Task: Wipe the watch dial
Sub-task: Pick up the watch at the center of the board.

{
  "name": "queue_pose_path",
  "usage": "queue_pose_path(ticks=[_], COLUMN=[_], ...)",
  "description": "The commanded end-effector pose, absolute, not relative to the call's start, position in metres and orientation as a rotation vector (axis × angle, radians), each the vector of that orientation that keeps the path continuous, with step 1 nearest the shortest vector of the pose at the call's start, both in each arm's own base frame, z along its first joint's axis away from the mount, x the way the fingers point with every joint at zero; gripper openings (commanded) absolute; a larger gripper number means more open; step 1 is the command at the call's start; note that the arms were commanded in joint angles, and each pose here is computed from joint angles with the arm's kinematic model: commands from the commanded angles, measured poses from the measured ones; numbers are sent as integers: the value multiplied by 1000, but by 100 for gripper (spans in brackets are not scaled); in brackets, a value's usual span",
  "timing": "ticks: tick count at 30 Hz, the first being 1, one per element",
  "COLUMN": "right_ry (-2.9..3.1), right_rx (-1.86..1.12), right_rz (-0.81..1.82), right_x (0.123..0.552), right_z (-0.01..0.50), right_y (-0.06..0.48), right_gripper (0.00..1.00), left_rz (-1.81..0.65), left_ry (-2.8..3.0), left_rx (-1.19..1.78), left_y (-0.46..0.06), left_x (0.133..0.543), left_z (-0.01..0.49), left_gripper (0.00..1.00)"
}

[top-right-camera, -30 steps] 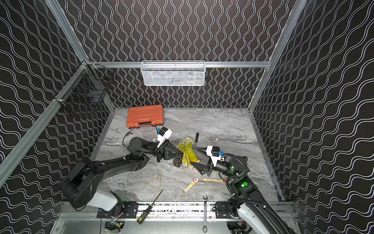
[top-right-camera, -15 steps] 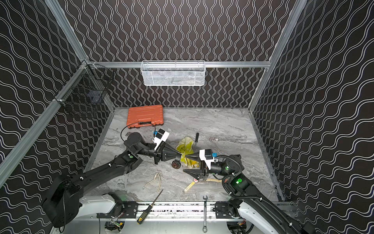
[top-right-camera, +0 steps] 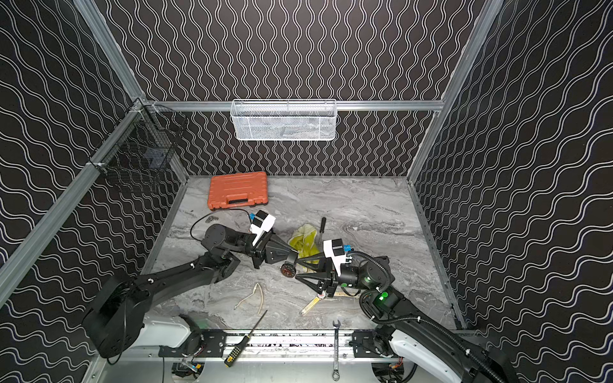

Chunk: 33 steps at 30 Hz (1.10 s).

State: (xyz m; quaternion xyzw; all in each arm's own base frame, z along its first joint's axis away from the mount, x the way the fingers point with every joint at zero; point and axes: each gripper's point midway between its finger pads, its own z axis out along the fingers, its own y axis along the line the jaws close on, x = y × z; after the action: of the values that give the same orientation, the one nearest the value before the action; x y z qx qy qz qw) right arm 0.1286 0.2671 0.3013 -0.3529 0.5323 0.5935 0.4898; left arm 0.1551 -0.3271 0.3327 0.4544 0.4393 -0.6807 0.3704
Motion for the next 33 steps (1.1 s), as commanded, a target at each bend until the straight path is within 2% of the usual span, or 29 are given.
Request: queue_pose_path(ticks=[1, 4, 10, 13, 16, 20, 23, 27, 30, 32, 33], right_ry=[1202, 1212, 1228, 1213, 1190, 1188, 1225, 1226, 1249, 1256, 1250], right_rx=[-812, -812, -789, -790, -805, -816, -795, -788, -768, -718, -702], right_rz=[1485, 1501, 1508, 1509, 1525, 1561, 1560, 1563, 1554, 1544, 1542], right_x=[125, 125, 130, 129, 126, 122, 128, 130, 134, 138, 138], right_z=[322, 324, 327, 332, 336, 336, 331, 332, 334, 335, 337], right_y=[263, 266, 271, 273, 275, 280, 284, 286, 287, 282, 280], right_gripper=[49, 49, 41, 41, 47, 49, 38, 10, 0, 0, 0], left_rz=[-1786, -1775, -1690, -1668, -1633, -1624, -1617, -1627, -1594, -1579, -1553], left_ry=[997, 1021, 1071, 1085, 1113, 1107, 1111, 1119, 1159, 1181, 1197], left_rx=[1180, 1165, 1180, 1216, 1225, 1239, 1226, 1226, 1193, 1224, 1239], left_y=[-316, -318, -320, -322, -327, -327, -327, -328, -328, -328, -327], left_x=[139, 143, 144, 140, 141, 138, 140, 138, 145, 142, 142], left_z=[353, 352, 345, 341, 336, 337, 337, 335, 334, 333, 331], left_gripper=[0, 0, 0, 0, 0, 0, 0, 3, 22, 33, 35])
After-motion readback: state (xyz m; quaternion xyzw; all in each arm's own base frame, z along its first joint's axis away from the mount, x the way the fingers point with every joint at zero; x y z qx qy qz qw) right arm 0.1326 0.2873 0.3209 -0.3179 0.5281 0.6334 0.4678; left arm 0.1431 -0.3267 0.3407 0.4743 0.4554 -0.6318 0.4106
